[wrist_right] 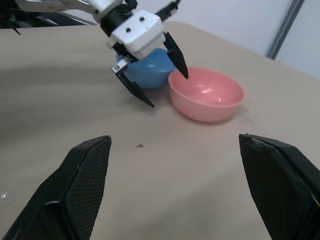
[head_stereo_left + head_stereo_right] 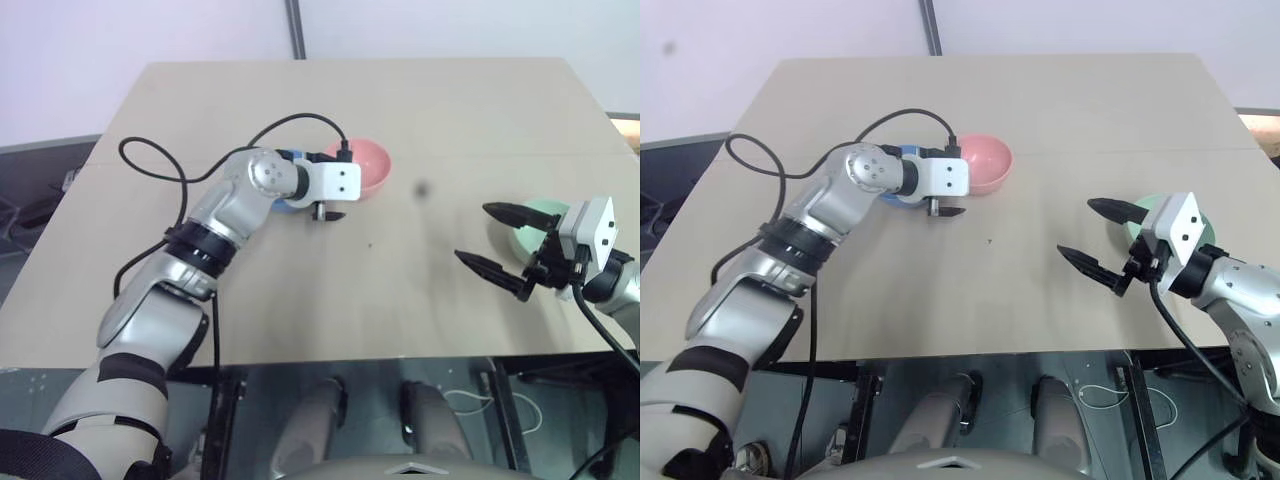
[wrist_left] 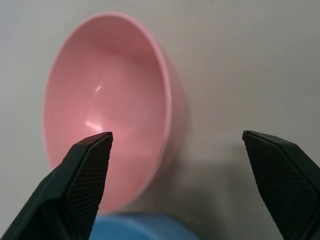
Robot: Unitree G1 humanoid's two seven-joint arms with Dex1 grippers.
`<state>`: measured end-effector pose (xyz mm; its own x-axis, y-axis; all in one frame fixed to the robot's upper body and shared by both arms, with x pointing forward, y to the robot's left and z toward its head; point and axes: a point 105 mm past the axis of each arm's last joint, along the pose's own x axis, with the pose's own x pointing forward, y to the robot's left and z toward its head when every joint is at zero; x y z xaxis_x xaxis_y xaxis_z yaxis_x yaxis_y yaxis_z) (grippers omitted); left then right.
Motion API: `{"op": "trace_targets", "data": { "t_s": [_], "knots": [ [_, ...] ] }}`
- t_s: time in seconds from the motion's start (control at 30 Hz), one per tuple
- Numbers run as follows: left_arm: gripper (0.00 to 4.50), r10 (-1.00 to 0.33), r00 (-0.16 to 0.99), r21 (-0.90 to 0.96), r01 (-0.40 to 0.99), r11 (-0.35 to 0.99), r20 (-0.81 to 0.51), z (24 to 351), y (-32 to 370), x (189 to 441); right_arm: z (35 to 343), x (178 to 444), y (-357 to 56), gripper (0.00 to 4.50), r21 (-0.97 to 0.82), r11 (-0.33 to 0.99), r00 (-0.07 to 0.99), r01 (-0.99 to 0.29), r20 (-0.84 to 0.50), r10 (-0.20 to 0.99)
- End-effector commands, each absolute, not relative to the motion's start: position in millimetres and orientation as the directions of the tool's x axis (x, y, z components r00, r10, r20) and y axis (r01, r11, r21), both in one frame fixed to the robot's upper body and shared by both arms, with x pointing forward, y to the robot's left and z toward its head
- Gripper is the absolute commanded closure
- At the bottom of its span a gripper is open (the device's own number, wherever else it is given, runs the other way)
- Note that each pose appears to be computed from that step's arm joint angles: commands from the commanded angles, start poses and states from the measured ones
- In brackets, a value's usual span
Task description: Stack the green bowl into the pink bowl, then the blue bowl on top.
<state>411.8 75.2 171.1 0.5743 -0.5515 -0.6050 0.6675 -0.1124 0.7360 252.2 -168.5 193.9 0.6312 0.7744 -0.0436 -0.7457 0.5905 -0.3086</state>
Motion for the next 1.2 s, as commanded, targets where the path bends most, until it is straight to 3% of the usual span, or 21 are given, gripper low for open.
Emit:
{"op": "trace_targets", "data": {
  "t_s": [0.03,0.2,0.37,0.47,0.6,0.73,0.87,1.07,1.2],
  "knots": [
    [1.87,-0.564,0.553,0.757,0.616,-0.219,-0.613,171.7,62.0,413.1,207.6,244.5,-169.0,0.0,-0.368,0.606,0.65,-0.706,0.004,0.76],
    [4.35,-0.589,0.515,0.749,0.609,-0.26,-0.623,165.3,49.7,411.7,207.4,242.8,-170.5,0.0,-0.372,0.621,0.667,-0.69,0.009,0.745],
    [4.44,-0.688,0.372,0.689,0.677,-0.258,-0.623,177.0,42.8,389.5,207.8,246.6,-179.2,0.0,-0.395,0.638,0.695,-0.661,-0.002,0.719],
    [4.44,-0.757,0.201,0.667,0.643,-0.377,-0.622,191.9,54.9,348.9,209.1,248.7,-183.1,0.0,-0.398,0.65,0.707,-0.647,0.006,0.707],
    [4.44,-0.717,0.091,0.596,0.632,-0.495,-0.691,187.9,80.9,313.8,207.6,250.9,-183.2,0.0,-0.393,0.655,0.71,-0.645,0.01,0.705],
    [4.44,-0.708,0.076,0.562,0.669,-0.486,-0.702,178.2,79.5,312.2,204.1,255.8,-183.6,0.0,-0.378,0.667,0.715,-0.642,0.019,0.698],
    [3.08,-0.74,0.046,0.589,0.639,-0.495,-0.671,175.7,57.0,310.2,201.1,256.8,-183.0,0.0,-0.372,0.668,0.715,-0.645,0.015,0.699],
    [0.12,-0.787,0.037,0.643,0.602,-0.474,-0.615,180.9,42.8,308.7,198.4,256.6,-184.7,0.0,-0.378,0.669,0.726,-0.64,-0.013,0.687],
    [0.05,-0.9,0.023,0.625,0.728,-0.283,-0.434,216.7,57.8,305.0,183.6,259.1,-193.8,0.0,-0.421,0.692,0.792,-0.586,-0.12,0.599]
  ]
}}
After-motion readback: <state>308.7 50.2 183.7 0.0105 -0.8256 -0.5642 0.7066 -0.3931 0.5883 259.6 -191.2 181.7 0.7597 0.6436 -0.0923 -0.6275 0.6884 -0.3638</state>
